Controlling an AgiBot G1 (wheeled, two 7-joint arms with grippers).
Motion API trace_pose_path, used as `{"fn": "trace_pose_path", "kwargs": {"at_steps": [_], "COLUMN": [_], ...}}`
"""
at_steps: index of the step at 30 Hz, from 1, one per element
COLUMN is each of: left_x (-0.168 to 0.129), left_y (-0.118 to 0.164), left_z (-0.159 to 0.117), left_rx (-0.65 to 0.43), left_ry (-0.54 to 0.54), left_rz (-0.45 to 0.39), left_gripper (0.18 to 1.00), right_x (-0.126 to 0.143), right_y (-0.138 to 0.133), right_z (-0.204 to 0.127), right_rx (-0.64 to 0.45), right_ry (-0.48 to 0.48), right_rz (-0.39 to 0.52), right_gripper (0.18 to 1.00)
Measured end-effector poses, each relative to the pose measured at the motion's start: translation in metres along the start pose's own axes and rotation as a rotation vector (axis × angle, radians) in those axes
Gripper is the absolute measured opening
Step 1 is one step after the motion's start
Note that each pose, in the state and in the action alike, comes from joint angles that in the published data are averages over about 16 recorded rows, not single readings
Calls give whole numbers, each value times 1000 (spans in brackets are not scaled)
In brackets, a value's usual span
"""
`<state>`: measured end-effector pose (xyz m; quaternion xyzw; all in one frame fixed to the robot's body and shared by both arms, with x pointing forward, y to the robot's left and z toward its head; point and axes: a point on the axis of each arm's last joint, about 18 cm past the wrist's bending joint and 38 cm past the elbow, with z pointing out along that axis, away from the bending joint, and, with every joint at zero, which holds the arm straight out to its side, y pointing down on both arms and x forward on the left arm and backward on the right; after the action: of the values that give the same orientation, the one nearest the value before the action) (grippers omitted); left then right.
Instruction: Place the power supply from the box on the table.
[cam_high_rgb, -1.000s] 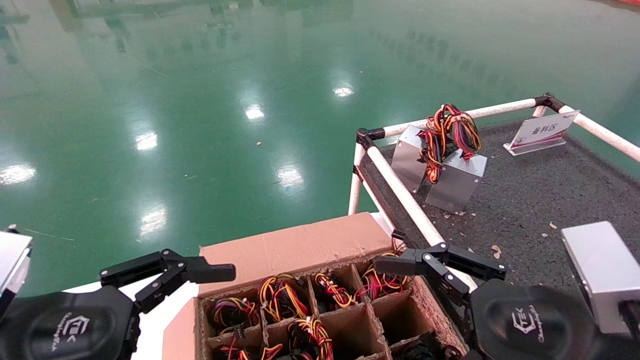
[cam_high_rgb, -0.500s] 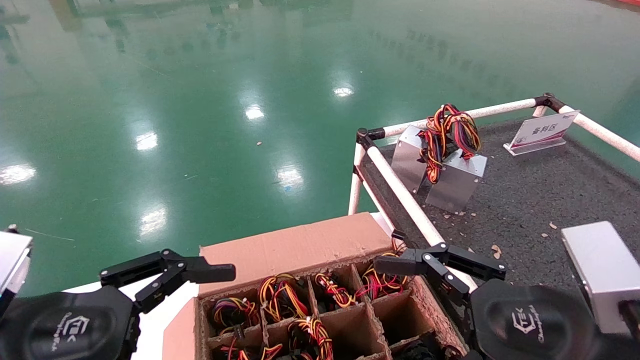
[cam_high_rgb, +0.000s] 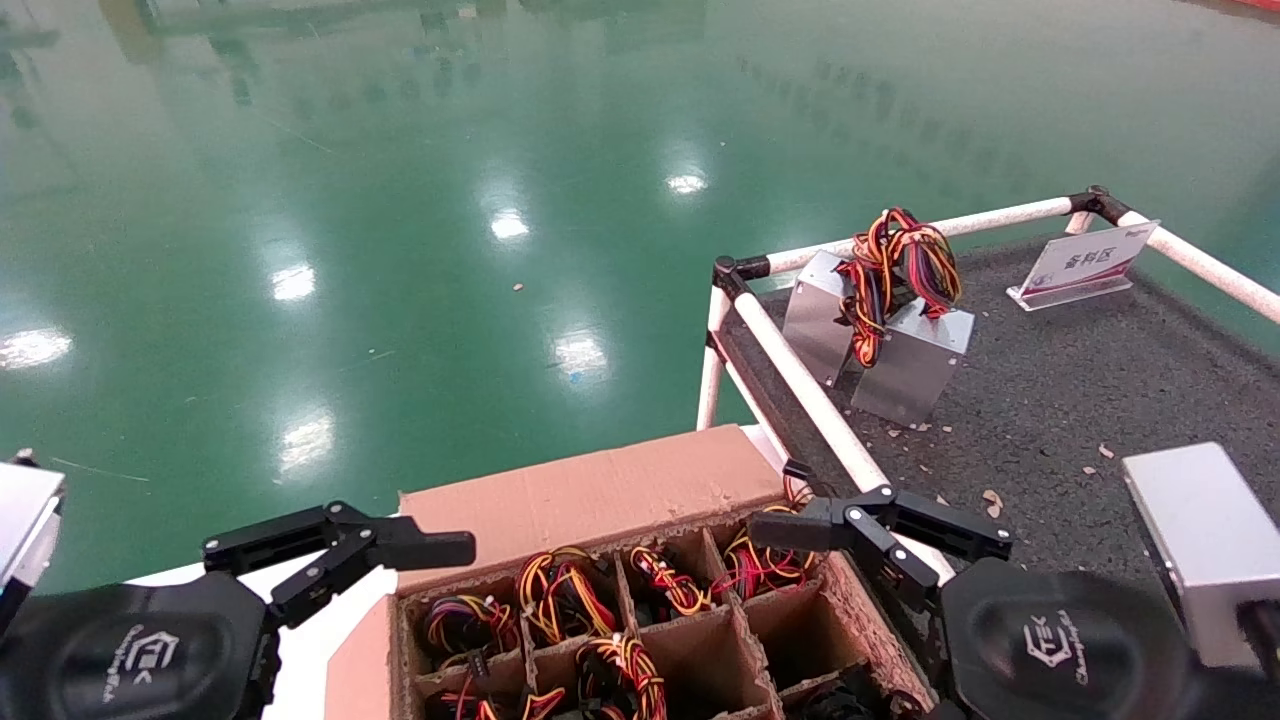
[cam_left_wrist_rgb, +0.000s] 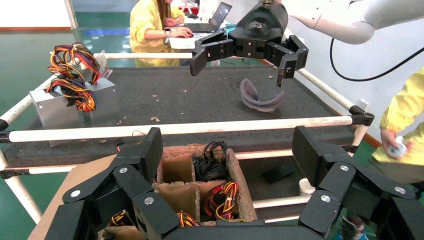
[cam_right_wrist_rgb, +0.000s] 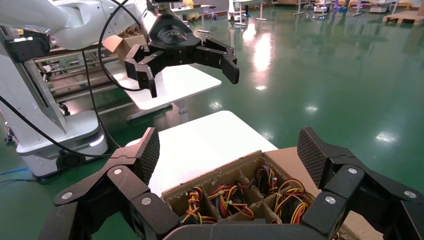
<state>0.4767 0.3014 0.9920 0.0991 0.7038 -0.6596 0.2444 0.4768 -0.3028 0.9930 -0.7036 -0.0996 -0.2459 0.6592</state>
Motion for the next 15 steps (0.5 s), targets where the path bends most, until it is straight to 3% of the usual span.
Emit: {"fn": "trace_pose_path", "kwargs": {"at_steps": [10,15], "left_x": [0,0], "left_y": [0,0], "left_z": [0,0], "left_rx": [0,0], "left_ry": [0,0], "left_rz": [0,0], "left_gripper": [868,763], "right_x": [0,0], "right_y": [0,0], "right_z": [0,0], "right_rx": [0,0], "right_ry": [0,0], "right_rz": [0,0], "right_gripper": [1000,1000]}}
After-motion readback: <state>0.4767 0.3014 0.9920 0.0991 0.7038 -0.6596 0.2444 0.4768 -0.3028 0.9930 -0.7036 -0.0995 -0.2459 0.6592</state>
